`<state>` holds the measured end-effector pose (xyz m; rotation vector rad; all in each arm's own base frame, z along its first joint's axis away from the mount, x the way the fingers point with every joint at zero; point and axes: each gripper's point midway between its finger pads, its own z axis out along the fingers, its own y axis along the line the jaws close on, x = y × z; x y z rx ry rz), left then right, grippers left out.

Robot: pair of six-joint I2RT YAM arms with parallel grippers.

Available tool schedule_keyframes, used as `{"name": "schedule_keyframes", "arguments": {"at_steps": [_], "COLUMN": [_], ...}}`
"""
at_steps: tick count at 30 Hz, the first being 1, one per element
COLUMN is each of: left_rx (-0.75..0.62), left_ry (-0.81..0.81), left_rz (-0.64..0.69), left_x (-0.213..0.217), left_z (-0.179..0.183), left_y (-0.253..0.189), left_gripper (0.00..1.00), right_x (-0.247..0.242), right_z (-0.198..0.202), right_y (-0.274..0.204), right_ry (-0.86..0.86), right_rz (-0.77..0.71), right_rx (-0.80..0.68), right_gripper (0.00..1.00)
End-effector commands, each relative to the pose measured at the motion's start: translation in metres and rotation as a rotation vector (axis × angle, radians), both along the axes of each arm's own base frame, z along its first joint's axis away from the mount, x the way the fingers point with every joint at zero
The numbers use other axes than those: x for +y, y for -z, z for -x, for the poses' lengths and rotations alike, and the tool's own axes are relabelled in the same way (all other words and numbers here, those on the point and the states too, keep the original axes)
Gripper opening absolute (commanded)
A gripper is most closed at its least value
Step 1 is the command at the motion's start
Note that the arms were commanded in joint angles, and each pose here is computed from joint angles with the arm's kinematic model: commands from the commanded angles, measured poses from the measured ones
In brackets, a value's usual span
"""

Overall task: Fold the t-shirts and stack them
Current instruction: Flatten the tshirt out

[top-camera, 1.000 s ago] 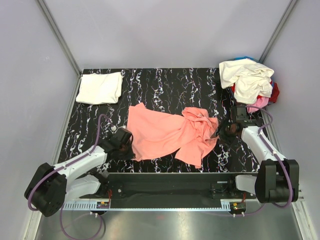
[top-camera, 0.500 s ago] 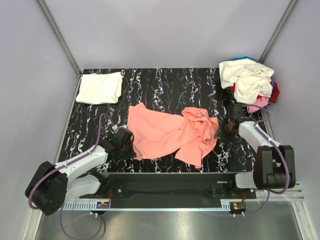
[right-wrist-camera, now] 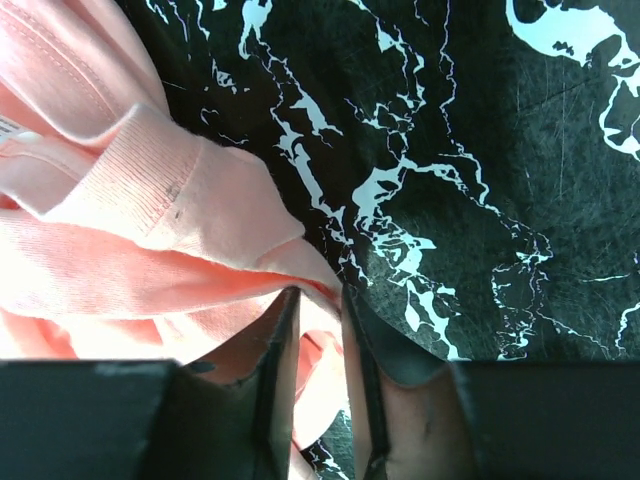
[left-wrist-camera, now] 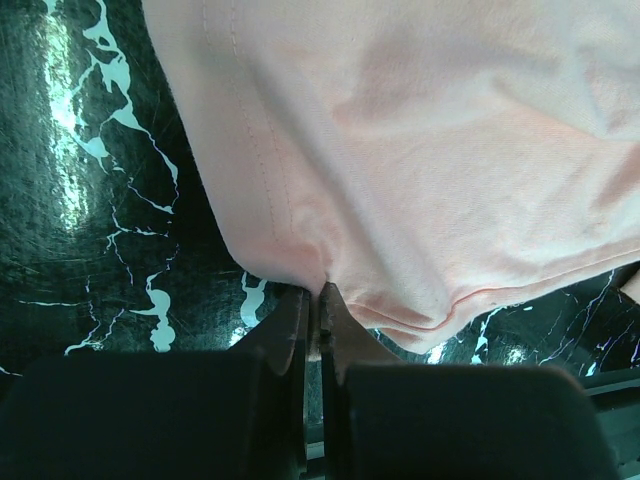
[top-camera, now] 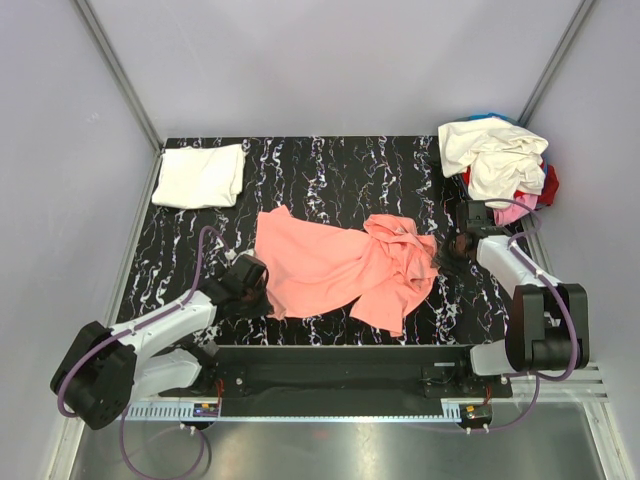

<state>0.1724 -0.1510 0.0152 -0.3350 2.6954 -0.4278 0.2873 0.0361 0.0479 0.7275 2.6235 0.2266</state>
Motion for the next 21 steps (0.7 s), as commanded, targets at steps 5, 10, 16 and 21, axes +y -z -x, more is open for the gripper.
{"name": "schedule_keyframes", "arguments": {"at_steps": [5, 10, 16, 21], "left_rx": [0.021, 0.021, 0.021, 0.019], "left_ry": [-0.014, -0.013, -0.012, -0.012], "left_rz": [-0.058, -0.062, -0.064, -0.063], "left_x": [0.010, 0.009, 0.009, 0.009], "left_z": [0.004, 0.004, 0.004, 0.004], "left_y": [0.011, 0.011, 0.011, 0.011], "left_gripper": [0.02, 0.03, 0.04, 0.04], "right_x": [-0.003, 0.003, 0.009, 0.015], "right_z": [-0.015, -0.010, -0.001, -0.001], "right_y": [-0.009, -0.011, -0.009, -0.012], "right_ry": [-0.009, -0.031, -0.047, -0.063], "right_rz": [0.015, -0.014, -0.047, -0.075], "right_rx": [-0.052, -0.055, -0.048, -0.065], "right_gripper": [0.24, 0.26, 0.26, 0.23]}}
